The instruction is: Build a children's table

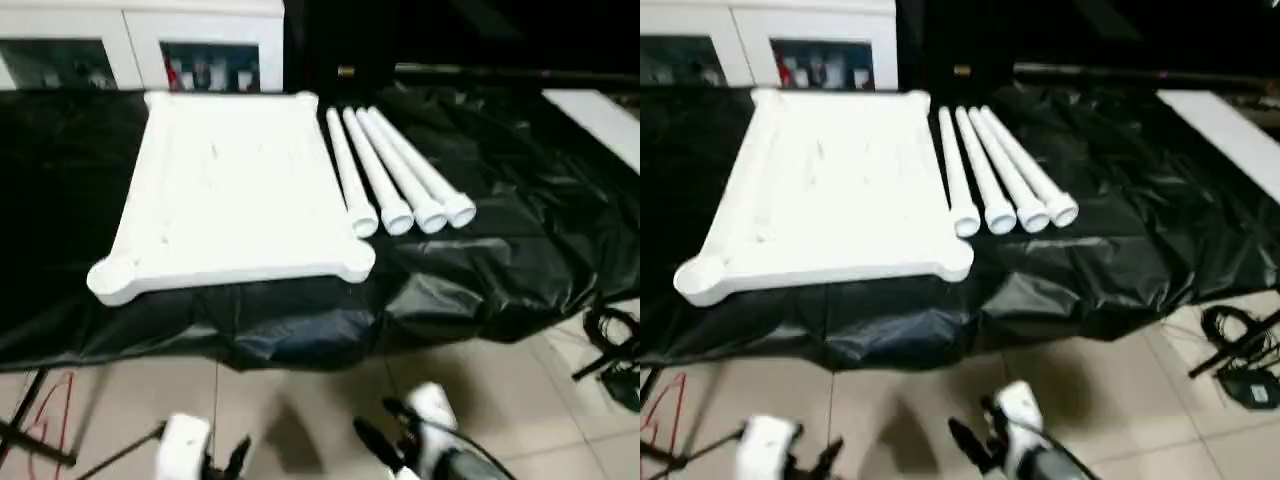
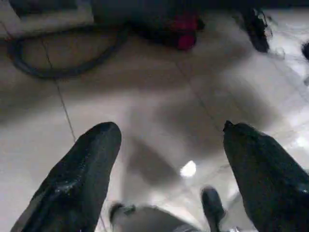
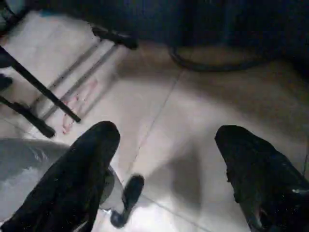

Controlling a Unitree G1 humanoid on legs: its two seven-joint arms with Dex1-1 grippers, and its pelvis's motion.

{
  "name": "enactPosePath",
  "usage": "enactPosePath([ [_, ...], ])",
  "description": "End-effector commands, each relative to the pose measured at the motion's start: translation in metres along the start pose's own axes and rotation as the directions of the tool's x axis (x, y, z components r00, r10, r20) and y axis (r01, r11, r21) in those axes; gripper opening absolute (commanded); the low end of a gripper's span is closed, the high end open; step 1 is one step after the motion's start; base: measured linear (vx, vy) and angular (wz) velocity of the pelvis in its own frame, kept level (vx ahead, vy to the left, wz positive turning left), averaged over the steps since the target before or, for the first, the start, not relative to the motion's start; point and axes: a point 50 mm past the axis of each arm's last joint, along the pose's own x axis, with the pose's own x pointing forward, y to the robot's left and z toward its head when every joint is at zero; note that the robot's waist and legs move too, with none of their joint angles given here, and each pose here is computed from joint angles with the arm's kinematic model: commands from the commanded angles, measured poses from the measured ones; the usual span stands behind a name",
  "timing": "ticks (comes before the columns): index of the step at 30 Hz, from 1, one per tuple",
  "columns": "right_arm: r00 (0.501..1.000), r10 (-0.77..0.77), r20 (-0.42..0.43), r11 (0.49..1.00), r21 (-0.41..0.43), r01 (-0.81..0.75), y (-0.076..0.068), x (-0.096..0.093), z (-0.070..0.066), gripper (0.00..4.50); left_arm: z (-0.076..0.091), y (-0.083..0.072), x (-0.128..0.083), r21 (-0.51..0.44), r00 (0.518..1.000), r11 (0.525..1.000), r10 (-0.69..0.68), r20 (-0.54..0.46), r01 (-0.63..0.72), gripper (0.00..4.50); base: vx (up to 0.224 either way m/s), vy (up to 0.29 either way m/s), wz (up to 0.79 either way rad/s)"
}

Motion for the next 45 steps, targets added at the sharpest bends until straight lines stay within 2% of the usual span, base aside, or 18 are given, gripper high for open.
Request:
enactPosePath([
  [1,0.998,0.006,0.065,1.0,-0.009,-0.006,-0.005,-0.01,0.019,3.7,0.013,0.012,-0.01,0.025,0.996,0.997,0.071,0.047,-0.072,3.88,0.0,0.0,0.0],
  [5,0.993,0.029,0.111,0.999,-0.041,-0.025,-0.001,-0.023,0.038,3.7,0.032,0.023,-0.025,0.088,0.984,0.986,0.132,0.12,-0.143,3.88,0.0,0.0,0.0],
  [6,0.99,0.042,0.136,0.999,-0.04,-0.037,0.001,-0.029,0.048,3.7,0.04,0.024,-0.033,0.088,0.981,0.985,0.133,0.14,-0.146,3.88,0.0,0.0,0.0],
  [11,0.977,0.1,0.19,0.994,-0.05,-0.092,0.012,-0.045,0.077,3.7,0.067,0.023,-0.049,0.071,0.97,0.988,0.12,0.209,-0.138,3.88,0.0,0.0,0.0],
  [12,0.97,0.12,0.214,0.992,-0.064,-0.109,0.016,-0.049,0.09,3.7,0.083,0.022,-0.052,0.07,0.96,0.988,0.117,0.254,-0.139,3.88,0.0,0.0,0.0],
  [15,0.963,0.127,0.237,0.991,-0.067,-0.114,0.017,-0.05,0.101,3.7,0.096,0.022,-0.052,0.062,0.947,0.986,0.127,0.294,-0.152,3.88,0.0,0.0,0.0],
  [16,0.952,0.136,0.274,0.99,-0.067,-0.122,0.017,-0.048,0.117,3.7,0.114,0.024,-0.05,0.051,0.924,0.982,0.151,0.352,-0.18,3.88,0.0,0.0,0.0],
  [20,0.937,0.091,0.337,0.995,-0.062,-0.074,0.011,-0.032,0.146,3.7,0.145,0.033,-0.046,0.033,0.883,0.969,0.208,0.421,-0.245,3.88,0.0,0.0,0.0],
  [26,0.941,0.061,0.333,0.996,-0.081,-0.036,0.003,-0.011,0.16,3.7,0.165,0.052,-0.046,0.062,0.82,0.905,0.352,0.451,-0.422,3.88,0.0,0.0,0.0],
  [29,0.94,0.02,0.34,0.993,-0.119,0.022,-0.012,0.003,0.171,3.7,0.185,0.059,-0.044,-0.012,0.737,0.864,0.437,0.515,-0.504,3.88,0.0,0.0,0.0],
  [30,0.94,0.02,0.34,0.993,-0.119,0.022,-0.012,0.003,0.171,3.7,0.185,0.059,-0.044,-0.012,0.737,0.864,0.437,0.515,-0.504,3.88,0.0,0.0,0.0],
  [31,0.922,-0.028,0.386,0.992,-0.102,0.072,-0.019,0.009,0.183,3.7,0.187,0.062,-0.037,-0.062,0.725,0.855,0.472,0.501,-0.514,3.88,0.0,0.0,0.0],
  [33,0.922,-0.114,0.371,0.984,-0.088,0.157,-0.027,0.014,0.185,3.7,0.185,0.061,-0.027,-0.035,0.75,0.871,0.442,0.492,-0.49,3.88,0.0,0.0,0.0],
  [35,0.887,-0.284,0.365,0.952,-0.003,0.306,-0.043,0.017,0.185,3.7,0.182,0.055,-0.008,0.002,0.793,0.904,0.374,0.481,-0.428,3.88,0.0,0.0,0.0],
  [36,0.851,-0.363,0.379,0.926,0.047,0.374,-0.053,0.014,0.185,3.7,0.182,0.049,0.004,-0.029,0.814,0.927,0.343,0.469,-0.374,3.88,0.0,0.0,0.0],
  [38,0.868,-0.345,0.357,0.927,-0.017,0.375,-0.052,0.013,0.184,3.7,0.187,0.043,0.013,-0.061,0.815,0.94,0.323,0.481,-0.337,3.88,0.0,0.0,0.0],
  [42,0.851,-0.369,0.373,0.917,0.001,0.398,-0.049,0.016,0.186,3.7,0.179,0.042,0.037,-0.043,0.845,0.949,0.297,0.444,-0.312,3.88,0.0,0.0,0.0],
  [45,0.869,-0.342,0.357,0.924,-0.039,0.379,-0.039,0.022,0.182,3.7,0.174,0.03,0.046,-0.02,0.865,0.964,0.246,0.438,-0.264,3.88,0.0,0.0,0.0],
])
